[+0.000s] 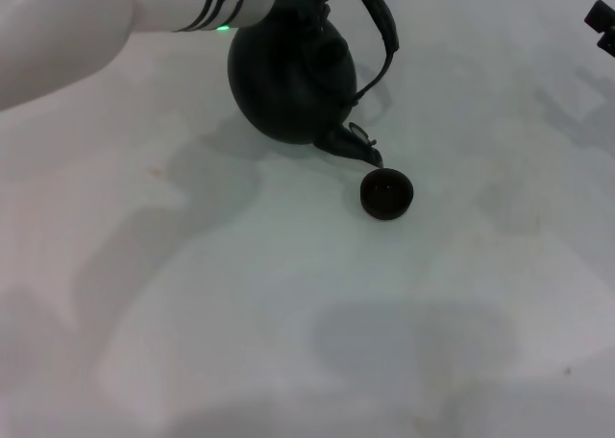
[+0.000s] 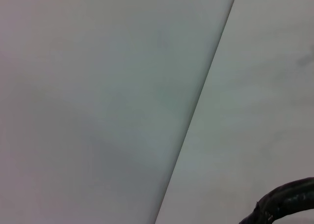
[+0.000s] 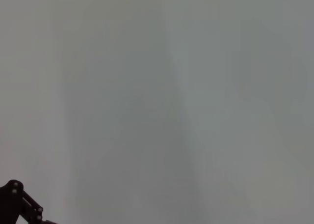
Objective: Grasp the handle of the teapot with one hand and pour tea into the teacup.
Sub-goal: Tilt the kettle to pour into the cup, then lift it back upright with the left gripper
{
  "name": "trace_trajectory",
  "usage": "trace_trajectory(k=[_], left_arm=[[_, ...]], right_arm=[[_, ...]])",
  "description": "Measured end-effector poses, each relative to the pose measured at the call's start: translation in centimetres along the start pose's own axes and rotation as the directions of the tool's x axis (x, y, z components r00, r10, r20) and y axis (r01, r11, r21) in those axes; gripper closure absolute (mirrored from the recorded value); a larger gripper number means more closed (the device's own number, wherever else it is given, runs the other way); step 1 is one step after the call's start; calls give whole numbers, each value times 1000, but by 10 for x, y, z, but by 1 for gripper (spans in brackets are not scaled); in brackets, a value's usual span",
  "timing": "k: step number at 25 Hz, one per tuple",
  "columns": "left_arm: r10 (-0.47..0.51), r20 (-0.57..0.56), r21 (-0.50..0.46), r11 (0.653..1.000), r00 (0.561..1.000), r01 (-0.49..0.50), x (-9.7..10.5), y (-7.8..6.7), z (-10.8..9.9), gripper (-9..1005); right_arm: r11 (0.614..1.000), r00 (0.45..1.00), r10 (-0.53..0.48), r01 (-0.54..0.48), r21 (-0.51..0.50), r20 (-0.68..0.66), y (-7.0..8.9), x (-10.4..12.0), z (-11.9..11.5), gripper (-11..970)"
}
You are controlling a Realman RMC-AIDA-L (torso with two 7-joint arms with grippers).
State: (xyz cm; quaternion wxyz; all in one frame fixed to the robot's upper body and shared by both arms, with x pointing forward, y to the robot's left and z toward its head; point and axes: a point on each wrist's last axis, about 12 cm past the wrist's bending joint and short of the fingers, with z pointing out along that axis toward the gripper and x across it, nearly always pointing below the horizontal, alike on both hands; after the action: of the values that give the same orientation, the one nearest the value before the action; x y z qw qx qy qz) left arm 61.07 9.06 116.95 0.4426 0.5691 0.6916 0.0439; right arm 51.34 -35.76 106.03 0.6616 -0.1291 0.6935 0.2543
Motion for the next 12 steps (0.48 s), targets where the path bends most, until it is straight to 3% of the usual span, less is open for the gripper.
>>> trace_trajectory(k=[12], left_arm=[[49, -13, -4, 999, 999, -49, -8, -3, 2, 892]], right_arm=[[1000, 1000, -4, 4, 3, -11, -1, 1, 1, 124]])
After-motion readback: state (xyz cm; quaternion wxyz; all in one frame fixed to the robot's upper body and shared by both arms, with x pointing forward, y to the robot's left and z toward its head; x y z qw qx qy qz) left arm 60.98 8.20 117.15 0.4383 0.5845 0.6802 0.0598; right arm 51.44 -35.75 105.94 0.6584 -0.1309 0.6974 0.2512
